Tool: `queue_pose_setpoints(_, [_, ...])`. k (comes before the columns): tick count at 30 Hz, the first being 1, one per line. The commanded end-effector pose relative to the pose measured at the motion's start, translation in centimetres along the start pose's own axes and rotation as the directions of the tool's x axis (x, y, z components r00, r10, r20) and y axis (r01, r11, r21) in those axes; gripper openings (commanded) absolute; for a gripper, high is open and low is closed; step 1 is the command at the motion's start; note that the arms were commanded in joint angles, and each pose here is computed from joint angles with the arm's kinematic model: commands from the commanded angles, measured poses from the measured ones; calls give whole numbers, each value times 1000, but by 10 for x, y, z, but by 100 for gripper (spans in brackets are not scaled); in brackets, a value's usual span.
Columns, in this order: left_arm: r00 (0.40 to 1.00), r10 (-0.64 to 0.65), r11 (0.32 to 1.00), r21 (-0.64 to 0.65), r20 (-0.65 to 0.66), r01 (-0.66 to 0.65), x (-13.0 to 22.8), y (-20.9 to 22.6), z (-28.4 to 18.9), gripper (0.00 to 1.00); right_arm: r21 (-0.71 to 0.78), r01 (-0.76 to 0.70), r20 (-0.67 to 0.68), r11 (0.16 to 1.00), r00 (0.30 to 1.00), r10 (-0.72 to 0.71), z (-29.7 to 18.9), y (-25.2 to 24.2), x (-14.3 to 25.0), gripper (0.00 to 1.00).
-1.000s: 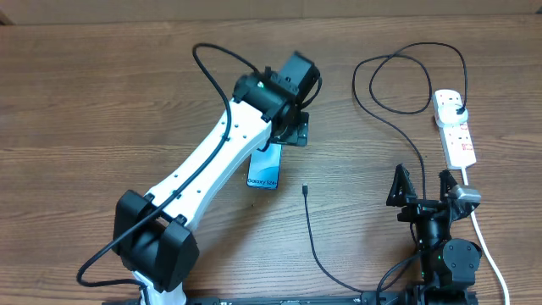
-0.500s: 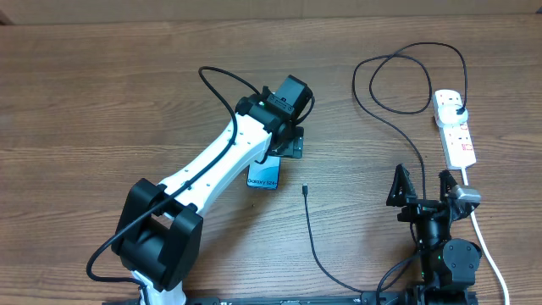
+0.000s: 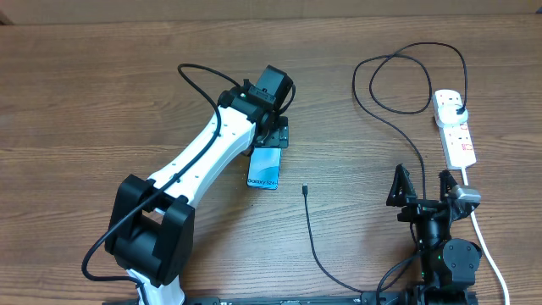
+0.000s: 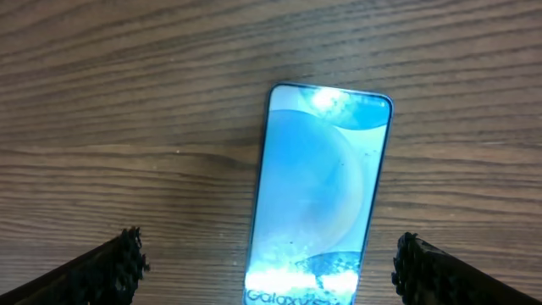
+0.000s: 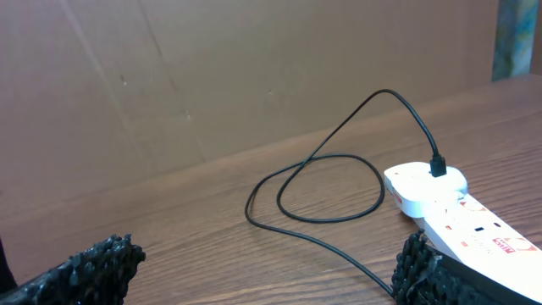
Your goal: Plug charger to phone and switch on socket
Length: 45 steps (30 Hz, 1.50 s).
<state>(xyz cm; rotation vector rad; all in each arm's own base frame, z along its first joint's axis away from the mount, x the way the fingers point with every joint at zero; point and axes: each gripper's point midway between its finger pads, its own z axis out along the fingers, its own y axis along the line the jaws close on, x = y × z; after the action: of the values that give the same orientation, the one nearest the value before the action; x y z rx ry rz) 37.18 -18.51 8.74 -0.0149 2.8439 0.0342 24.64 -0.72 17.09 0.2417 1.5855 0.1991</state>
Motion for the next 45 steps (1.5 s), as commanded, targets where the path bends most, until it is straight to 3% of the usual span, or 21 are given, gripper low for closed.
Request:
queue_pose_setpoints(1, [998, 9, 999, 39, -55, -7, 17, -7, 12, 100, -7, 1, 2, 1000, 1000, -1, 0, 1, 2, 100])
queue_pose_setpoints(9, [995, 7, 997, 72, -103, 1, 52, -6, 50, 100, -7, 1, 2, 1000, 1000, -1, 0, 1, 2, 100])
queue_pose_setpoints(18, [995, 7, 997, 83, -104, 2, 57, -6, 58, 100, -7, 1, 2, 1000, 1000, -1, 0, 1, 2, 100])
queue_pose_setpoints(29, [994, 106, 986, 127, -10, -104, 31, -17, 51, 100, -7, 1, 2, 1000, 1000, -1, 0, 1, 2, 100])
queue_pose_setpoints(38, [996, 73, 986, 148, 56, -81, -17, -18, 13, 100, -7, 1, 2, 1000, 1000, -1, 0, 1, 2, 100])
queue_pose_setpoints(45, [997, 71, 987, 146, 10, -71, -6, -16, 15, 100, -7, 1, 2, 1000, 1000, -1, 0, 1, 2, 100])
